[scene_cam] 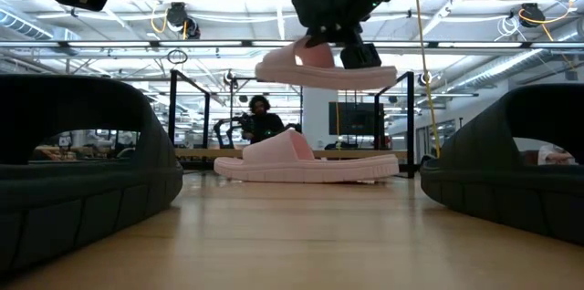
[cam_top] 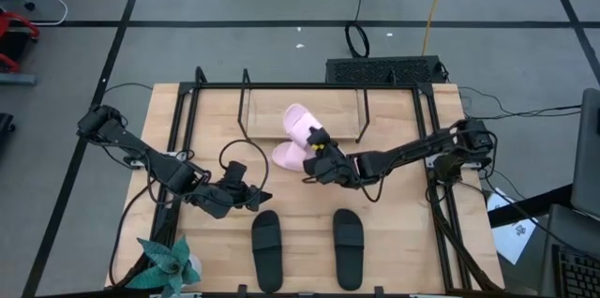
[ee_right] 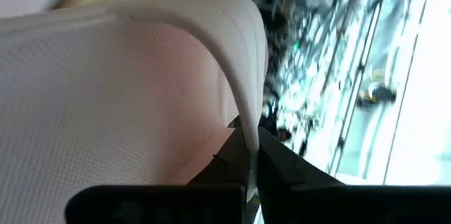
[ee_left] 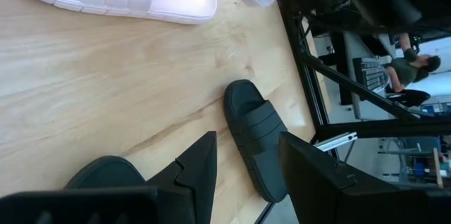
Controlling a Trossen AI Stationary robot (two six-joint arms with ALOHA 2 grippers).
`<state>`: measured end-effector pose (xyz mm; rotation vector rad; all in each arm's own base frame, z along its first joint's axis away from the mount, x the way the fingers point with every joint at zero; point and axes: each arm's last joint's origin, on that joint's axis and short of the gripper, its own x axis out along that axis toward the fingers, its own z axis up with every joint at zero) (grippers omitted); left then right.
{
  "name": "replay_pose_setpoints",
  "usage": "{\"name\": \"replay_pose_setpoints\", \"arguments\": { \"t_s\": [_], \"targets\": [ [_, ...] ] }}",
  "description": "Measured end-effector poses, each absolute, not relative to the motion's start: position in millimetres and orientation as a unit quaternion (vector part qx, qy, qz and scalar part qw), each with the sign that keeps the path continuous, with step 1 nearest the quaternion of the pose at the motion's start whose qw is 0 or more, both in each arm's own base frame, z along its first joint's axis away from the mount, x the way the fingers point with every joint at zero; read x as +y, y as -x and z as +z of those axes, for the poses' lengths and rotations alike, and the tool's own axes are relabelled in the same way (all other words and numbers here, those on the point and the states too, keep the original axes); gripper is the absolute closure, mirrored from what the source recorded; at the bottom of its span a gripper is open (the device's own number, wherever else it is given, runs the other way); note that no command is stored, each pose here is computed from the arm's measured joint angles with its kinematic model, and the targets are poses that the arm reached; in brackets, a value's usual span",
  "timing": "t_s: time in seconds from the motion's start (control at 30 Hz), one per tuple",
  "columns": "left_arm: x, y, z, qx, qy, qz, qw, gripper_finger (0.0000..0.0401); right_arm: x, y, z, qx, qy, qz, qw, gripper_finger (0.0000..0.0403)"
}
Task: Pick and place slides into the shelf
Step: Put the bottom pink slide on the shelf
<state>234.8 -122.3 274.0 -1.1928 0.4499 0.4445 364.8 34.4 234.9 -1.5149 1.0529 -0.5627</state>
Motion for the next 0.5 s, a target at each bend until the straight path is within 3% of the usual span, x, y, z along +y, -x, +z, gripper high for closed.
{"name": "replay_pose_setpoints", "arguments": {
  "t_s": [0.23, 0.5],
  "targets": [
    [-122.5, -235.2, 274.5, 0.206, 0.554, 0.204, 0.780, 0.0254, 14.0, -365.2, 253.3, 0.463, 0.622, -0.314, 0.548, 0.0402],
    [-122.6, -235.4, 274.8, 0.205, 0.555, 0.203, 0.780, 0.0254, -12.1, -377.1, 303.0, 0.442, 0.566, -0.388, 0.578, 0.0403]
  ]
}}
